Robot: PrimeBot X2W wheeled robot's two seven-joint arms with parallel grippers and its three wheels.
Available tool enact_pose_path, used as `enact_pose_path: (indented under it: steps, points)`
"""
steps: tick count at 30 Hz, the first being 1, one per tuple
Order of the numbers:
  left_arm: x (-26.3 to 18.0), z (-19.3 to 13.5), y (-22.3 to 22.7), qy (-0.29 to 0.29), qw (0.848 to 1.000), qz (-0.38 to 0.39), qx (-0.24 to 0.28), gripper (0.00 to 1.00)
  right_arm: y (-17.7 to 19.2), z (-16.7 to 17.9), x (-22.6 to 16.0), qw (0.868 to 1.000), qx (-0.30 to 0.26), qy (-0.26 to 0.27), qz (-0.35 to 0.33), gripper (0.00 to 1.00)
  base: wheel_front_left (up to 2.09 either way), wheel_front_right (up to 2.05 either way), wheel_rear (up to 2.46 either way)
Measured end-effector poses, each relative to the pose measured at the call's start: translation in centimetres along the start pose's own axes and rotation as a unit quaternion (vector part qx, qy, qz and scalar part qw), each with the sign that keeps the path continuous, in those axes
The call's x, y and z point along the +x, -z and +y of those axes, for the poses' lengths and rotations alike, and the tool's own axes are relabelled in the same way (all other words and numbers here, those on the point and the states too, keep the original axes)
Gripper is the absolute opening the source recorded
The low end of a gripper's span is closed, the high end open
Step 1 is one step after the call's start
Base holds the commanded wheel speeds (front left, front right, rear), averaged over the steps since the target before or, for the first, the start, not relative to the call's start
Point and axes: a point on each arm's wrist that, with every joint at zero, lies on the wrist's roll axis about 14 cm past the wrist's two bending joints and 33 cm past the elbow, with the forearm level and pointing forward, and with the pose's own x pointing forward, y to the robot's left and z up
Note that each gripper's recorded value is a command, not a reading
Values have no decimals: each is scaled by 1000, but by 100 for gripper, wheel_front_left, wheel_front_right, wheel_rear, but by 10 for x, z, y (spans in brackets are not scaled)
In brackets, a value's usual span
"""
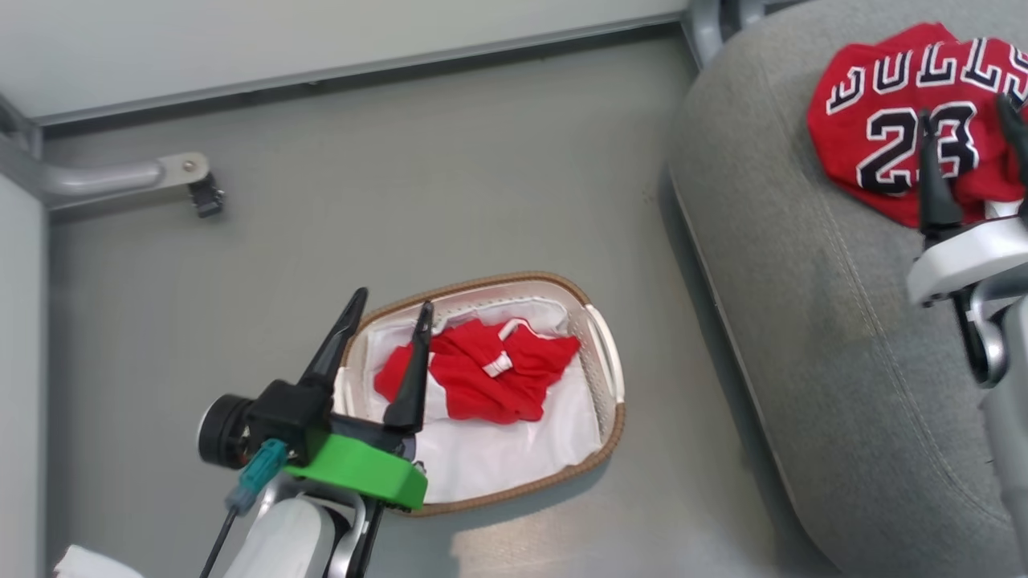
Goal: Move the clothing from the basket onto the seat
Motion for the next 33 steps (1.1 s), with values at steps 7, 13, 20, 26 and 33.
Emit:
enact_pose_path:
  steps: [7, 13, 20, 26, 33]
  points:
    - [-38, 39, -20, -91, 995, -27, 0, 100, -17, 75, -4, 996, 54, -70, -27, 100, 0, 0, 0]
    - [-73, 67, -29, -155, 987, -41, 4, 100, -16, 133, -26, 987, 112, -114, -21, 100, 0, 0, 0]
    - [-112, 87, -26, -212, 977, -39, 0, 100, -6, 170, -64, 978, 158, -136, 6, 100, 0, 0, 0]
    - [-127, 87, -20, -223, 974, -32, 0, 100, 5, 177, -88, 976, 158, -145, 28, 100, 0, 0, 0]
    - [-131, 84, -16, -221, 975, -28, -1, 100, 3, 177, -96, 975, 169, -144, 28, 100, 0, 0, 0]
